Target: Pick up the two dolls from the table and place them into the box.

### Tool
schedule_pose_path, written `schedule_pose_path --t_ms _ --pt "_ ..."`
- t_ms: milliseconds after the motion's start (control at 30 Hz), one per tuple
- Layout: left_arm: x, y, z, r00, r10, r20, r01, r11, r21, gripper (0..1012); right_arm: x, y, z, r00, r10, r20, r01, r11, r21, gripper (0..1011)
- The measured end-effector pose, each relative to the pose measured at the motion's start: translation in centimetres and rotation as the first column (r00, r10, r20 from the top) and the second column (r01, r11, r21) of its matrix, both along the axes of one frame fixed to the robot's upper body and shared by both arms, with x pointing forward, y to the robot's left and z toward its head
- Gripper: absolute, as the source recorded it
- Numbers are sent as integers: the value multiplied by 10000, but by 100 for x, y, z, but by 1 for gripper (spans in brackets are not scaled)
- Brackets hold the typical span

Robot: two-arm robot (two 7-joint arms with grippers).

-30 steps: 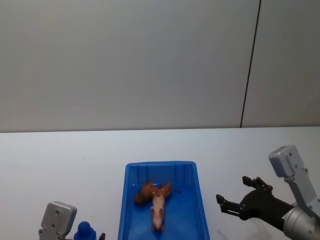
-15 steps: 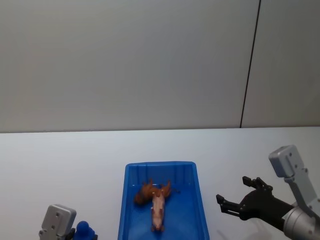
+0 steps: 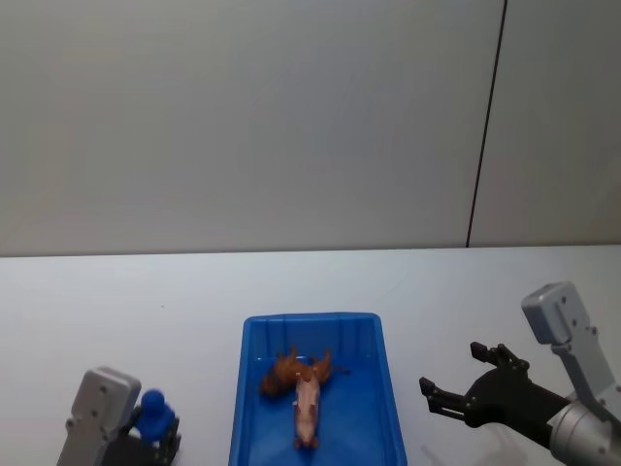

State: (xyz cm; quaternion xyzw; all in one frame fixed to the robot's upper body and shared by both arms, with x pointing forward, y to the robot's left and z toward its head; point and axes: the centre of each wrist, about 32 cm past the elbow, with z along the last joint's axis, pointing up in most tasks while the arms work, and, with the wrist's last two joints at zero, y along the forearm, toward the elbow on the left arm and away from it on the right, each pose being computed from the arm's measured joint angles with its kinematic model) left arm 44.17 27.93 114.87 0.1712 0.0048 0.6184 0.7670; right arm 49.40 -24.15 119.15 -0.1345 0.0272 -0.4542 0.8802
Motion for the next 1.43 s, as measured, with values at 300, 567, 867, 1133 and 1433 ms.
schedule_pose_path --t_ms 300,567,867,1133,1433 --pt "157 -101 224 9918 -782 1010 783 9969 31 429 0 0 0 10000 0 0 0 10000 -1 1001" --pt "311 -288 356 9719 -1699 1631 1737 9847 -97 435 0 0 0 10000 0 0 0 10000 0 1001" --pt "510 -579 455 9335 -2866 2153 2993 9537 -282 726 0 0 0 10000 0 0 0 10000 0 1001" --pt "670 -809 536 8876 -3804 2598 4032 9143 -391 967 0 0 0 10000 0 0 0 10000 0 1001" --pt "745 -897 605 8542 -4279 2955 4581 8881 -385 1001 0 0 0 10000 0 0 0 10000 1 1001"
